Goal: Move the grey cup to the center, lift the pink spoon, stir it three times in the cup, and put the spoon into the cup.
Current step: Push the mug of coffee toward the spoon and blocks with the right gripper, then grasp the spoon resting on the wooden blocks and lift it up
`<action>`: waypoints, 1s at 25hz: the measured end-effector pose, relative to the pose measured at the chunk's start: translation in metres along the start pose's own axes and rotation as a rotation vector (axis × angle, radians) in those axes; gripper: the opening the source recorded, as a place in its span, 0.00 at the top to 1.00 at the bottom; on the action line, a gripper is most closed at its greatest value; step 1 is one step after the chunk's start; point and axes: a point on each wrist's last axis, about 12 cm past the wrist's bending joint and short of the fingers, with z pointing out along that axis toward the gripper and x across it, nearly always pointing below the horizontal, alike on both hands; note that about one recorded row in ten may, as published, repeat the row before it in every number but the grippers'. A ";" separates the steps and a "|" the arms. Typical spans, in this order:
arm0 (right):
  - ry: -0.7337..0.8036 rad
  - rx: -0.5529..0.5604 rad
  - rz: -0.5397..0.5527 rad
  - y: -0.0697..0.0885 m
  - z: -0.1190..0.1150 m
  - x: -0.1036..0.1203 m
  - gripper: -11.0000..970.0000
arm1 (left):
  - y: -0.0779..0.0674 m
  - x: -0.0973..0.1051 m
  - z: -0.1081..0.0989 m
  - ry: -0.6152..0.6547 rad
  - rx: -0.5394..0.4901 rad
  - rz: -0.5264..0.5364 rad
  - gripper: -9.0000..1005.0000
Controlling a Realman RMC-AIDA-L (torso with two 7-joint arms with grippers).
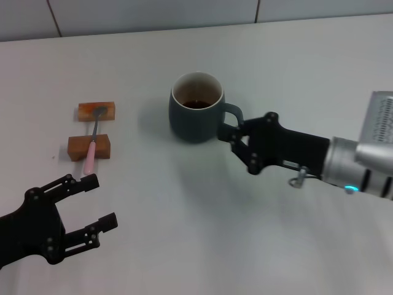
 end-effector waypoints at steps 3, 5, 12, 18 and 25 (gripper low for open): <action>0.048 -0.017 0.017 -0.005 -0.022 0.001 0.84 | 0.000 0.000 -0.001 0.001 -0.001 0.000 0.22; 0.061 -0.025 0.051 -0.008 -0.038 -0.003 0.84 | 0.000 0.000 -0.001 0.002 -0.002 0.000 0.22; 0.098 -0.033 0.068 -0.002 -0.099 -0.025 0.83 | 0.002 -0.001 0.000 0.004 -0.001 0.004 0.22; 0.022 0.051 0.077 -0.006 -0.145 -0.048 0.70 | 0.003 -0.001 0.002 0.008 -0.001 0.005 0.22; 0.069 0.079 0.085 -0.007 -0.173 -0.060 0.35 | 0.004 0.001 0.002 0.019 -0.009 0.003 0.22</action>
